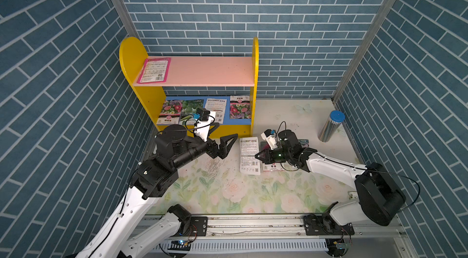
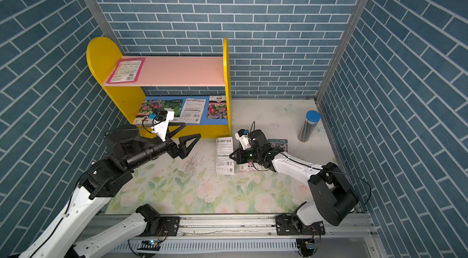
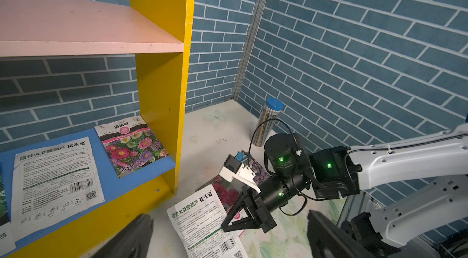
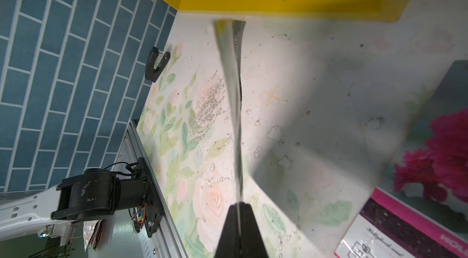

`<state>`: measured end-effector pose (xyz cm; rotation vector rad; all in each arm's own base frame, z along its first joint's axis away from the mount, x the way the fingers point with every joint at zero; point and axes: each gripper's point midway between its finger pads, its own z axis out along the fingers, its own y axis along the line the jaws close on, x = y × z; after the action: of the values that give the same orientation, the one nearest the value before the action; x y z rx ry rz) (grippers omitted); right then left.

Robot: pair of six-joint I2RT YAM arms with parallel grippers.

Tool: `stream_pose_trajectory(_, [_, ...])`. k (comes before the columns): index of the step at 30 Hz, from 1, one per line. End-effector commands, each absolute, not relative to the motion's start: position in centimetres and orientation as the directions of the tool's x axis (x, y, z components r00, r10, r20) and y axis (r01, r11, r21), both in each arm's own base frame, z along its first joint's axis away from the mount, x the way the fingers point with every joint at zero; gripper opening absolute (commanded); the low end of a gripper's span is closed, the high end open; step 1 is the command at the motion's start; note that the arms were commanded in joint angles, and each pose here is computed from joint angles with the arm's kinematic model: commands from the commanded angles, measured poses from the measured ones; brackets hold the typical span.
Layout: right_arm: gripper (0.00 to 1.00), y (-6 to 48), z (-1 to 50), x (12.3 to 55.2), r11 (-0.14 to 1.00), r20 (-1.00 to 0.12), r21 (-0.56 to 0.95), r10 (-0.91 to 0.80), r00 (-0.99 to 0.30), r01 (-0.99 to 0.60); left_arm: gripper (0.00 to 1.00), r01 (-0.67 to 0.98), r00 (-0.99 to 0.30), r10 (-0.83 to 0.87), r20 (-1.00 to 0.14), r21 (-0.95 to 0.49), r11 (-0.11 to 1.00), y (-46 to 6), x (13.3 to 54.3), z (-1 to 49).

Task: Take the seed bag off the shelf
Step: Place the seed packet at the center of the board.

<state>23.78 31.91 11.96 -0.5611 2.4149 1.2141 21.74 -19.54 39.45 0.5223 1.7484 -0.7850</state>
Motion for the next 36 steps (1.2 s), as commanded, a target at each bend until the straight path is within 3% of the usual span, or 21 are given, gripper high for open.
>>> stream_pose_trajectory(1, [0.0,33.2,12.4,24.5,0.53,-0.508,0.677,-0.166,-0.845,-0.511,1.0,0.706,-0.269,-0.05,-0.962,-0.232,0.669,-19.6,21.4,40.2])
stream_pose_trajectory(15, [0.0,32.5,5.2,26.7,0.709,-0.394,0.563,-0.221,-0.892,-0.424,1.0,0.692,-0.285,-0.046,-0.958,-0.238,0.682,-19.6,21.8,39.1])
stream_pose_trajectory(26, [0.01,32.2,3.2,27.7,0.76,-0.371,0.506,-0.235,-0.898,-0.408,1.0,0.666,-0.285,-0.054,-0.957,-0.238,0.707,-19.0,22.0,39.1])
stream_pose_trajectory(28, [0.05,31.9,2.9,27.8,0.77,-0.37,0.491,-0.238,-0.898,-0.407,1.0,0.655,-0.288,-0.06,-0.956,-0.243,0.715,-18.9,22.2,39.1])
stream_pose_trajectory(36, [0.4,30.9,4.0,29.0,0.8,-0.444,0.424,-0.224,-0.868,-0.424,1.0,0.57,-0.313,-0.109,-0.944,-0.278,0.773,-17.7,23.4,38.7])
